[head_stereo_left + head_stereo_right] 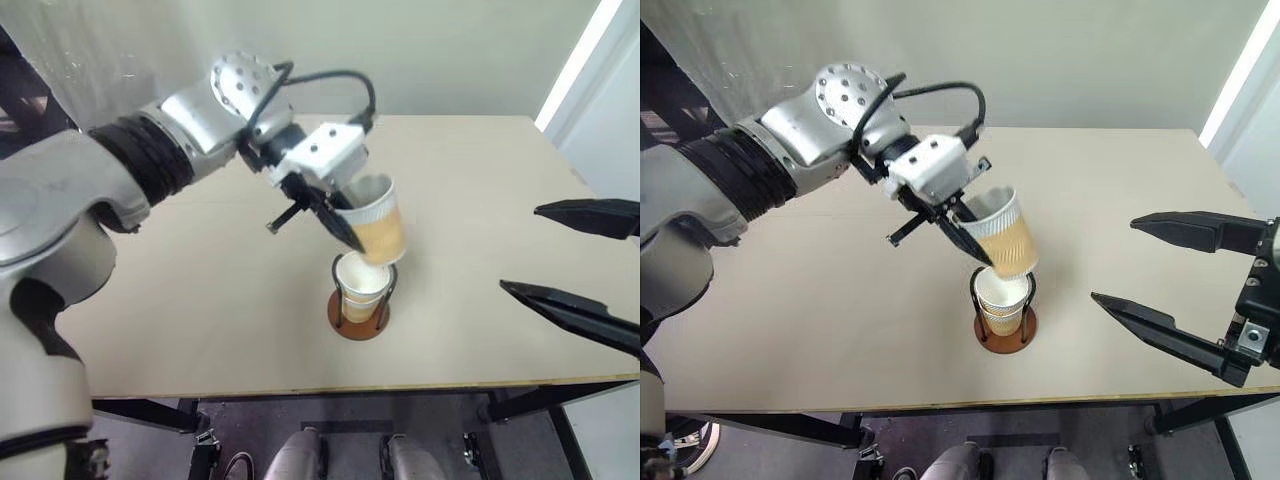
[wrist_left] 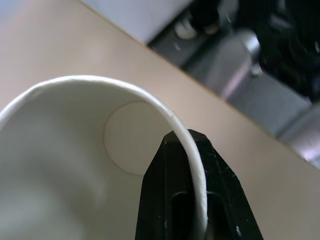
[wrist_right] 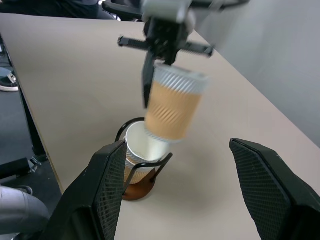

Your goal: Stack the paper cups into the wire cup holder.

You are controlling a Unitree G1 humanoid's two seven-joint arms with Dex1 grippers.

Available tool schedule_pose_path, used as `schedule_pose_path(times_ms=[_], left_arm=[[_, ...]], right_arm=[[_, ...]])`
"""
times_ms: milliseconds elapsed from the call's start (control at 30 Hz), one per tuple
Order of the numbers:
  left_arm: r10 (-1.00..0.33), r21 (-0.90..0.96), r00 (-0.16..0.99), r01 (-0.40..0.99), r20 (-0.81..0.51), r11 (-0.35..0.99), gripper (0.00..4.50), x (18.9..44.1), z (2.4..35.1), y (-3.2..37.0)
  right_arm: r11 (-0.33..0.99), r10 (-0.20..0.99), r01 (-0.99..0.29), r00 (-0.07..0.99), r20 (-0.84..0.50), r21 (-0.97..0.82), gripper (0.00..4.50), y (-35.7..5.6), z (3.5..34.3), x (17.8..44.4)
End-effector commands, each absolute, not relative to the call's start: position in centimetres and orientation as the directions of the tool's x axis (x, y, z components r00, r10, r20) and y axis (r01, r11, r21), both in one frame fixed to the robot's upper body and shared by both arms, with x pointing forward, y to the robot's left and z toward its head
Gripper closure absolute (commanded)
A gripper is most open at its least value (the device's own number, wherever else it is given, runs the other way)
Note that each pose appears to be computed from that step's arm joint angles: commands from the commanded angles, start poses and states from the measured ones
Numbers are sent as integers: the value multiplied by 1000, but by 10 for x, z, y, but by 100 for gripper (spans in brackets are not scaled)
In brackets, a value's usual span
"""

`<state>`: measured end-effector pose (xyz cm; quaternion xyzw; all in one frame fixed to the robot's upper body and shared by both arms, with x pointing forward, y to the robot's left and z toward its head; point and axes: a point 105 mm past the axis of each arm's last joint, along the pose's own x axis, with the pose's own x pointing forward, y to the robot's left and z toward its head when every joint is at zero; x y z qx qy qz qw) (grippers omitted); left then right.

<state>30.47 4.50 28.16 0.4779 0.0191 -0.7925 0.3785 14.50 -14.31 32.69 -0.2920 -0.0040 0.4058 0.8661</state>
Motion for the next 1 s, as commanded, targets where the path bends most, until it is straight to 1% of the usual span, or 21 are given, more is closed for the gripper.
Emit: schedule_pose_path(times_ms=[33,133,400,567,900,1000], left_arm=[[-523,339,-224,545,-822,-767,444,303,291,45],[-478,313,-221,517,-850,-797,444,303,285,44],[-419,272,-211,496,-883,-824,444,306,277,46],[-417,273,-212,491,-884,-827,444,308,275,43],[-444,274,-256,503,-859,-820,444,303,274,38],[-444,269,-261,507,-857,-819,384,302,274,38]], right_arm=[[503,706,-676,681,-195,-539,114,-143,336,141],[502,707,-676,680,-193,-539,114,-142,336,141],[518,697,-667,692,-188,-535,114,-142,334,140],[525,692,-664,697,-187,-533,114,-141,334,139],[530,688,-659,702,-184,-535,114,-139,334,139],[531,687,-658,703,-183,-534,114,-139,334,139]])
